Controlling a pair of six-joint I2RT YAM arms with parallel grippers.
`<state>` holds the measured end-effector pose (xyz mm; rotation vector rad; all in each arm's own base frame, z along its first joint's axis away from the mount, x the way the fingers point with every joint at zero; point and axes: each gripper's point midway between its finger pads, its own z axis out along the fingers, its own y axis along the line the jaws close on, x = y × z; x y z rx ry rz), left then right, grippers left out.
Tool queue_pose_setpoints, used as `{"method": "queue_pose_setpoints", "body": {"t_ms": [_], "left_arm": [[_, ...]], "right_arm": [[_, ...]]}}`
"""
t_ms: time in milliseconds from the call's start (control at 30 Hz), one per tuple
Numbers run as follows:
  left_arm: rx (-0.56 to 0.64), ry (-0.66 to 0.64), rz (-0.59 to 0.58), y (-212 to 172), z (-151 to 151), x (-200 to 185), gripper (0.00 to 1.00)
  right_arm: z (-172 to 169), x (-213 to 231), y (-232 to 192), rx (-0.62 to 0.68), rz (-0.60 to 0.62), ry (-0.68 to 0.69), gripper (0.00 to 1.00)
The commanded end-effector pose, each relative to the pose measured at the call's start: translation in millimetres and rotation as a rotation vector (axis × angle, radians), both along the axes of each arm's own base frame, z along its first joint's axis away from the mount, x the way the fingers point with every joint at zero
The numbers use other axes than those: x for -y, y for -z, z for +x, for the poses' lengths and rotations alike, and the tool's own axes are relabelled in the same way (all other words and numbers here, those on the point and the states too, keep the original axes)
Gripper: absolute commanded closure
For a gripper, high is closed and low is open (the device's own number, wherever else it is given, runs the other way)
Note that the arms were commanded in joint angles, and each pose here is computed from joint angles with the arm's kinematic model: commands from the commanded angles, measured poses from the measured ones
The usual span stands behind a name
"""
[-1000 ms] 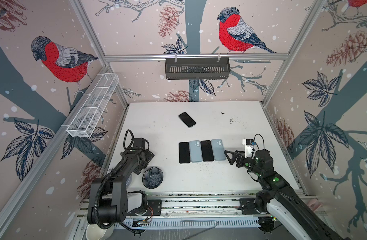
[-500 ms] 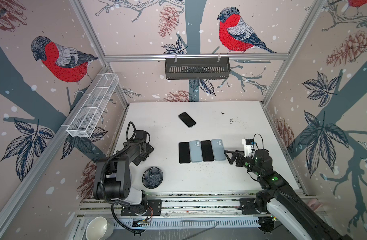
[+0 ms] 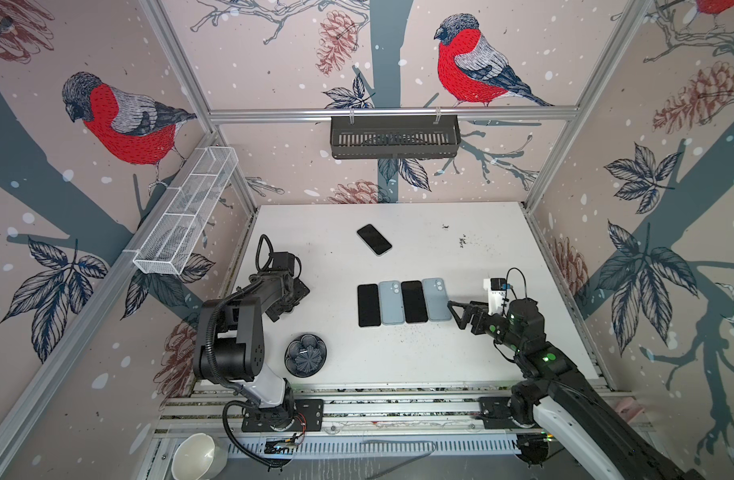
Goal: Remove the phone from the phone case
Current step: 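Lower the left gripper and grasp the cased black phone's end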
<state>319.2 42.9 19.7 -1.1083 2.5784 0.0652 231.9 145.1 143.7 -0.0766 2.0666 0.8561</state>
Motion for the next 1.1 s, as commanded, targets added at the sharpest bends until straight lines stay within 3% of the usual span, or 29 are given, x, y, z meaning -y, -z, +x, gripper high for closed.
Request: {"method": "queue_pose_setpoints", "body": {"t_ms": [0, 467, 767, 1067], "left_arm": [[0.011, -0.033, -0.004, -4, 7, -3, 0.04], [-0.045, -0.189, -0.075, 9, 7, -8, 0.04], [-0.044, -0.222, -0.118, 13, 11, -8, 0.04], [-0.035, -0.189, -0.17, 19, 9, 2, 0.14]], "right_arm": [[0, -3, -9, 0.027, 0.011, -0.019, 0.0], [-6, -3, -11, 0.031, 0.011, -0.031, 0.0], [-7, -4, -11, 0.038, 0.014, -0.039, 0.0], [-7, -4, -12, 0.042, 0.015, -0.04, 0.0]]}}
